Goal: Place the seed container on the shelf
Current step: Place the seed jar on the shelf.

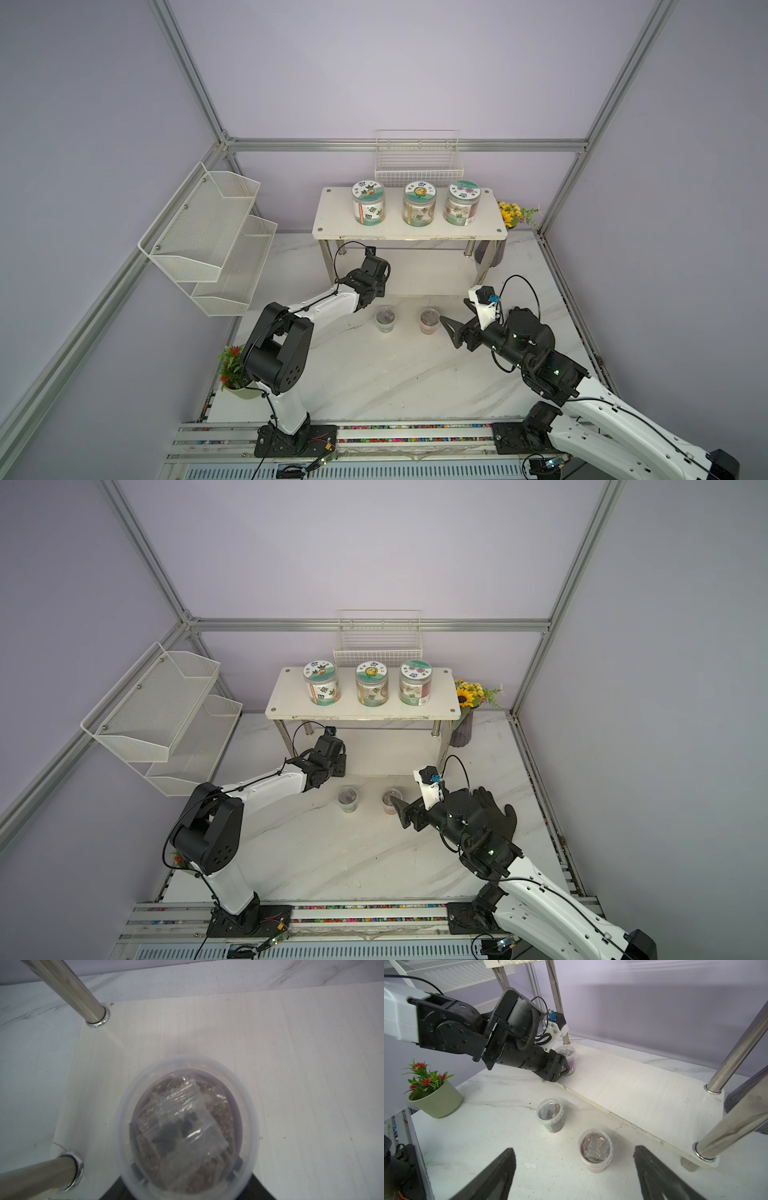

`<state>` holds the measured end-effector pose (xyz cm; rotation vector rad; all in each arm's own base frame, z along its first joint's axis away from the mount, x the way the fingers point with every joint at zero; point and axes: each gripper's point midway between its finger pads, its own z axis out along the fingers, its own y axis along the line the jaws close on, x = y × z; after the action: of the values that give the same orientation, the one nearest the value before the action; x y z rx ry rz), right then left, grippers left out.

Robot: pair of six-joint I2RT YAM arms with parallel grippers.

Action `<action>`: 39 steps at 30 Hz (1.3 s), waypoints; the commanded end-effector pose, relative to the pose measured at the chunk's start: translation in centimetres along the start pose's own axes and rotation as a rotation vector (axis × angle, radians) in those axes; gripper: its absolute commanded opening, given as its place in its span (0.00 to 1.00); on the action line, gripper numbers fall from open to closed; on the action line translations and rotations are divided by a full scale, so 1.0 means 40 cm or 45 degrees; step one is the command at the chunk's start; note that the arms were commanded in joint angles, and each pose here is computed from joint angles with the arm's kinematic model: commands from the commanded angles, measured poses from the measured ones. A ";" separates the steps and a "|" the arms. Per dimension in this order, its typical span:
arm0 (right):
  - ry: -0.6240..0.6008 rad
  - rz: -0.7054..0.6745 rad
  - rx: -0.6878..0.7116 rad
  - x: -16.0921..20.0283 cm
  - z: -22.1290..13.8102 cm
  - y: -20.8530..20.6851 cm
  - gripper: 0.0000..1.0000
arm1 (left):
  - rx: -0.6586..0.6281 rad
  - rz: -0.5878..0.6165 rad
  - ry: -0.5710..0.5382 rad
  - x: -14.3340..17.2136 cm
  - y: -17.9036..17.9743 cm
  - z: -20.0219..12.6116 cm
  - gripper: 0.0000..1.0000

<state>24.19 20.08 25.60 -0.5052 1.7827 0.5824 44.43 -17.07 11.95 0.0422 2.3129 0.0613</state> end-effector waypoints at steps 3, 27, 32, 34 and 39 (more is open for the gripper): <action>-0.061 -0.009 -0.012 -0.040 -0.007 0.008 0.92 | 0.005 -0.025 -0.081 -0.072 -0.006 0.005 0.57; -0.069 -0.002 -0.011 -0.041 -0.011 0.008 0.92 | 0.003 -0.015 -0.036 -0.076 -0.009 0.008 0.74; -0.072 0.001 -0.009 -0.045 -0.013 0.007 0.92 | 0.009 -0.013 -0.036 -0.078 0.001 -0.021 0.87; -0.073 0.004 -0.008 -0.048 -0.014 0.007 0.92 | 0.024 -0.015 -0.038 -0.081 0.004 -0.041 0.91; -0.079 0.008 -0.002 -0.053 -0.017 0.005 0.92 | 0.074 -0.024 -0.003 -0.066 0.006 -0.087 0.96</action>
<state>24.18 20.03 25.68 -0.5024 1.7805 0.5821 44.50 -17.31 13.95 0.0594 2.3330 0.0349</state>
